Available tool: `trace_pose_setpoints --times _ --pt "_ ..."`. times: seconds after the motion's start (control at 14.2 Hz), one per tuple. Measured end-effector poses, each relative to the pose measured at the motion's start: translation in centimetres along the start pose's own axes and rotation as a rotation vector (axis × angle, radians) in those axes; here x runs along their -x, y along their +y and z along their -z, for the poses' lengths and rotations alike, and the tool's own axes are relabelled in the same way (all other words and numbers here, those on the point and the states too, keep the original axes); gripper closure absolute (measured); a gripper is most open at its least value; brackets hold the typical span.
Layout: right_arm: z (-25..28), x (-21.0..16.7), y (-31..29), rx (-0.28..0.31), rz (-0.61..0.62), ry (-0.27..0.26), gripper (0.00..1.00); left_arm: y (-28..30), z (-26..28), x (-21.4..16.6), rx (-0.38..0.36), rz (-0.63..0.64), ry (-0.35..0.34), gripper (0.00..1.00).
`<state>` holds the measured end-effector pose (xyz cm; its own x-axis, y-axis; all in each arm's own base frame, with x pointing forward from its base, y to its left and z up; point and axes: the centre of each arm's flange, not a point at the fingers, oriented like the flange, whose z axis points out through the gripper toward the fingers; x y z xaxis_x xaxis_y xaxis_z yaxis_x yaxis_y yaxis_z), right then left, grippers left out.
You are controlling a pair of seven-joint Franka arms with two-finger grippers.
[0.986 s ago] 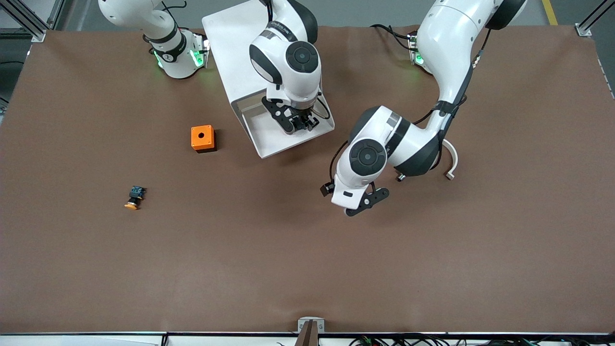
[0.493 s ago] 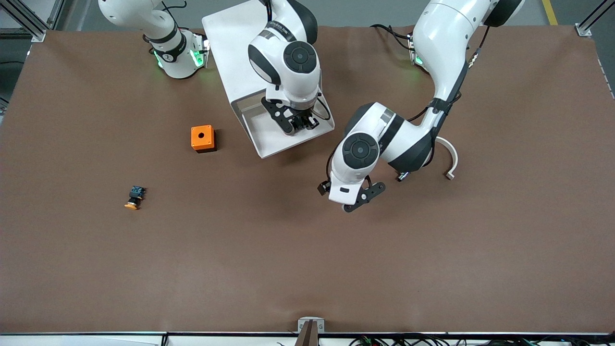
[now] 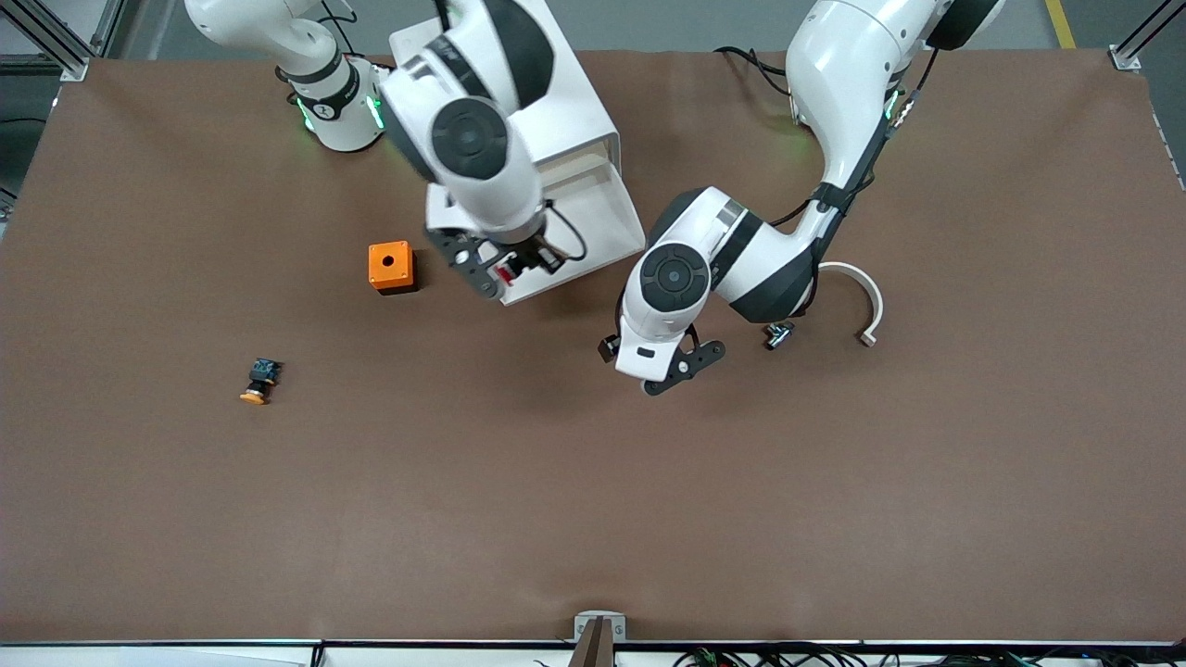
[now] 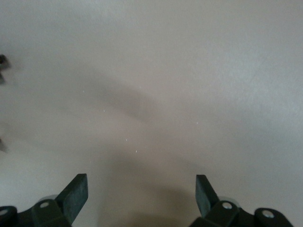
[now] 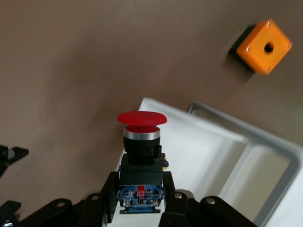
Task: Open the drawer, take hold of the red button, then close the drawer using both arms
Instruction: 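Carry the red button beside the yellow button while the left gripper reaches the drawer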
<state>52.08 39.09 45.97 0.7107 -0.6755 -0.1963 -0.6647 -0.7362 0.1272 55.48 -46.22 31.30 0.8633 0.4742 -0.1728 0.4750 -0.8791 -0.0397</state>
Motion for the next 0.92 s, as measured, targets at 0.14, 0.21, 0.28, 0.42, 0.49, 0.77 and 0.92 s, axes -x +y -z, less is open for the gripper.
trace_pose_setpoints --times 0.14,0.21,0.28,0.42,0.49,0.77,0.92 --pt "0.6 -5.0 1.5 0.011 0.076 -0.016 0.58 0.5 -0.2 1.4 0.001 -0.022 -0.015 0.0" --pt "0.6 -7.3 2.3 0.016 0.115 -0.019 0.58 0.7 -0.3 2.1 0.002 -0.032 -0.021 0.0" --pt "0.3 -9.8 3.2 0.023 0.16 -0.018 0.58 0.9 -0.3 2.6 0.003 -0.04 -0.026 0.0" --pt "-0.6 -14.5 5.0 0.028 0.252 -0.023 0.58 1.3 -0.5 3.9 0.004 -0.06 -0.039 0.0" --pt "-1.3 -16.7 5.9 0.02 0.295 -0.024 0.58 1.5 -0.6 4.7 0.004 -0.071 -0.046 0.0" --pt "-5.3 -22.6 8.4 -0.012 0.418 0.018 0.58 2.1 -1.7 7.8 -0.016 -0.115 -0.06 0.0" --pt "-7.9 -24.8 9.7 -0.023 0.484 0.067 0.58 2.4 -2.3 9.6 -0.027 -0.14 -0.061 0.0"
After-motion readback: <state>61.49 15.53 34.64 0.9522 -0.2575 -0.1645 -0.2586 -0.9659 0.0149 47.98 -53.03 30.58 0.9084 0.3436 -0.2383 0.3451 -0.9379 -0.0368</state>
